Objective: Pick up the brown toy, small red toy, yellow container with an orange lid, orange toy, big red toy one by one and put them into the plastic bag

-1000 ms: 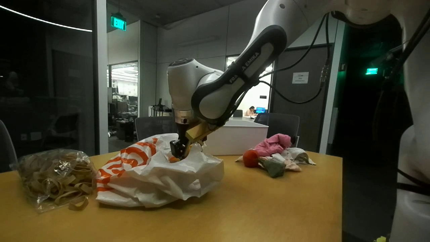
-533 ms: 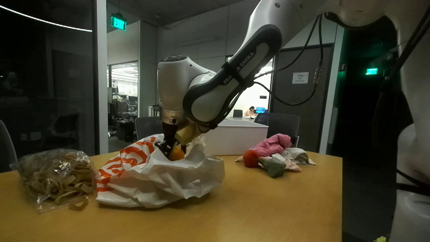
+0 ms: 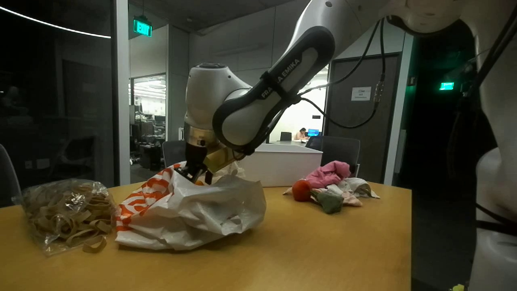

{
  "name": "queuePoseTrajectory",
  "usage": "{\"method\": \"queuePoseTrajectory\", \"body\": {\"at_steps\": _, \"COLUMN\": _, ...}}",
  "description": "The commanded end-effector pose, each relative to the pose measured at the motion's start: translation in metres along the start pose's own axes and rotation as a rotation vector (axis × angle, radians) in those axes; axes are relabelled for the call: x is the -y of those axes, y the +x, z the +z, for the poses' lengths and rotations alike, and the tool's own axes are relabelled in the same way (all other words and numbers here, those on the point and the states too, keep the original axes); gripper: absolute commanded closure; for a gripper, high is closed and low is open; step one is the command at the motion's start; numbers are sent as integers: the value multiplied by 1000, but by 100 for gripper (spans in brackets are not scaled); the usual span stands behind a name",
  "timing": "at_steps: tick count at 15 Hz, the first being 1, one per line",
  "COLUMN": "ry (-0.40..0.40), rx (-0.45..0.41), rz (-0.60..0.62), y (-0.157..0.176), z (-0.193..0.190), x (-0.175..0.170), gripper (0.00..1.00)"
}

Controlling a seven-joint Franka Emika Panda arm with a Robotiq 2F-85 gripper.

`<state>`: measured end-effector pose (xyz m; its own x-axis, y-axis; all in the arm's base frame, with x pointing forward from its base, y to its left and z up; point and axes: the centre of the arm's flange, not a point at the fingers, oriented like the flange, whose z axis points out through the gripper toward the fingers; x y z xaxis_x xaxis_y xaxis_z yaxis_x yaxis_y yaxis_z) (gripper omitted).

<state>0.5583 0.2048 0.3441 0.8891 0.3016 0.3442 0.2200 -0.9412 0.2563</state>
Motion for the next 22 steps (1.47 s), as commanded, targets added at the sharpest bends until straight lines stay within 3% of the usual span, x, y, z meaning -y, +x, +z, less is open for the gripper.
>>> {"method": "queuePoseTrajectory", "body": {"at_steps": 1, "ry": -38, "rx": 43, "rz": 1, "y": 1, "z": -27, "x": -16, "gripper": 0}}
{"method": "queuePoseTrajectory", "body": {"at_steps": 7, "ry": 45, "rx": 141, "rz": 106, "y": -10, "z": -92, "x": -53, "gripper": 0}}
{"method": "queuePoseTrajectory", "body": {"at_steps": 11, "ry": -97, "rx": 255, "rz": 253, "y": -31, "z": -110, "x": -101, "gripper": 0}}
{"method": "queuePoseTrajectory", "body": {"at_steps": 16, "ry": -156, "rx": 422, "rz": 512, "y": -79, "z": -77, "x": -172, "gripper": 0}}
{"method": "queuePoseTrajectory", "body": {"at_steps": 22, "ry": -246, "rx": 523, "rz": 839, "y": -138, "z": -22, "x": -236, "gripper": 0}}
